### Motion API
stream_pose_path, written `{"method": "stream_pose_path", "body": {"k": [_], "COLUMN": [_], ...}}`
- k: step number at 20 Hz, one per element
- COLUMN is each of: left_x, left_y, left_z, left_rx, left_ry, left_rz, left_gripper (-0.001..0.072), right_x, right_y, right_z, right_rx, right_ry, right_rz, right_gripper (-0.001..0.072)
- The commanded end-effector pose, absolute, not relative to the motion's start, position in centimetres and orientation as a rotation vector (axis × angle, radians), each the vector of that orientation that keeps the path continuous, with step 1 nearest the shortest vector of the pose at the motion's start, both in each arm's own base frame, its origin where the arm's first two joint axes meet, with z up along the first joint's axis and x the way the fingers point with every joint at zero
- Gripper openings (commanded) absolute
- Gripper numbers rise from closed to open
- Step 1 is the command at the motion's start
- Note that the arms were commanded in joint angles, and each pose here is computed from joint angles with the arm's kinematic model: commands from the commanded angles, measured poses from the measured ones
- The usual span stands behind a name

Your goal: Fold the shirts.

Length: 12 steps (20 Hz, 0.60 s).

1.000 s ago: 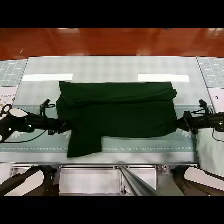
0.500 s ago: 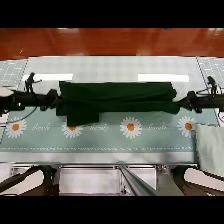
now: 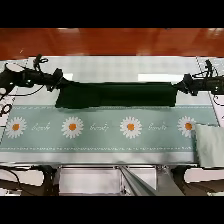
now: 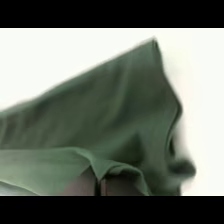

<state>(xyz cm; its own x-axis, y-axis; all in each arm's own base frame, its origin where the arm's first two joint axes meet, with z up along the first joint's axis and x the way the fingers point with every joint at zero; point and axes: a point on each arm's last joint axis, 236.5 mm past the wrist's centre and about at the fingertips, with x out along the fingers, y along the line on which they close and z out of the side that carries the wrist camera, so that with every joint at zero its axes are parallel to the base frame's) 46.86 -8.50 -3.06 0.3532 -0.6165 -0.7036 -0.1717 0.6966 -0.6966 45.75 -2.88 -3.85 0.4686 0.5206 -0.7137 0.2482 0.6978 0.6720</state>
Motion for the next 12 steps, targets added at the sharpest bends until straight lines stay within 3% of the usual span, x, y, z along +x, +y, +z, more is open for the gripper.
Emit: {"method": "stream_pose_path", "body": {"k": [1,5,6,7,8,9,12], "left_x": [47.8,47.8,47.8,47.7,47.4,46.9,45.0], "left_y": [-9.4,-9.5,-9.5,-9.6,-9.8,-9.6,-4.9], "left_z": [-4.9,-6.0,-6.0,-5.9,-5.6,-4.9,-2.3], "left_rx": [-0.797,-0.807,-0.806,-0.806,-0.804,-0.792,-0.734], "left_ry": [1.26,1.282,1.282,1.287,1.299,1.319,1.418], "left_rz": [-0.354,-0.348,-0.349,-0.354,-0.369,-0.397,-0.349], "left_gripper": [0.002,0.002,0.0022,0.0119,0.038,0.0508,0.0507], "right_x": [48.5,49.6,49.6,49.5,49.3,48.8,47.2], "right_y": [-3.3,-3.2,-3.2,-3.2,-2.9,-2.8,-5.4], "right_z": [-4.8,-5.9,-6.0,-6.1,-5.9,-5.3,-1.3], "right_rx": [0.881,0.952,0.952,0.95,0.954,0.957,0.954], "right_ry": [1.066,1.045,1.049,1.052,1.06,1.075,1.075], "right_rz": [0.185,0.176,0.175,0.176,0.19,0.217,0.276], "right_gripper": [0.0023,0.0024,0.0061,0.025,0.042,0.0413,0.0413]}}
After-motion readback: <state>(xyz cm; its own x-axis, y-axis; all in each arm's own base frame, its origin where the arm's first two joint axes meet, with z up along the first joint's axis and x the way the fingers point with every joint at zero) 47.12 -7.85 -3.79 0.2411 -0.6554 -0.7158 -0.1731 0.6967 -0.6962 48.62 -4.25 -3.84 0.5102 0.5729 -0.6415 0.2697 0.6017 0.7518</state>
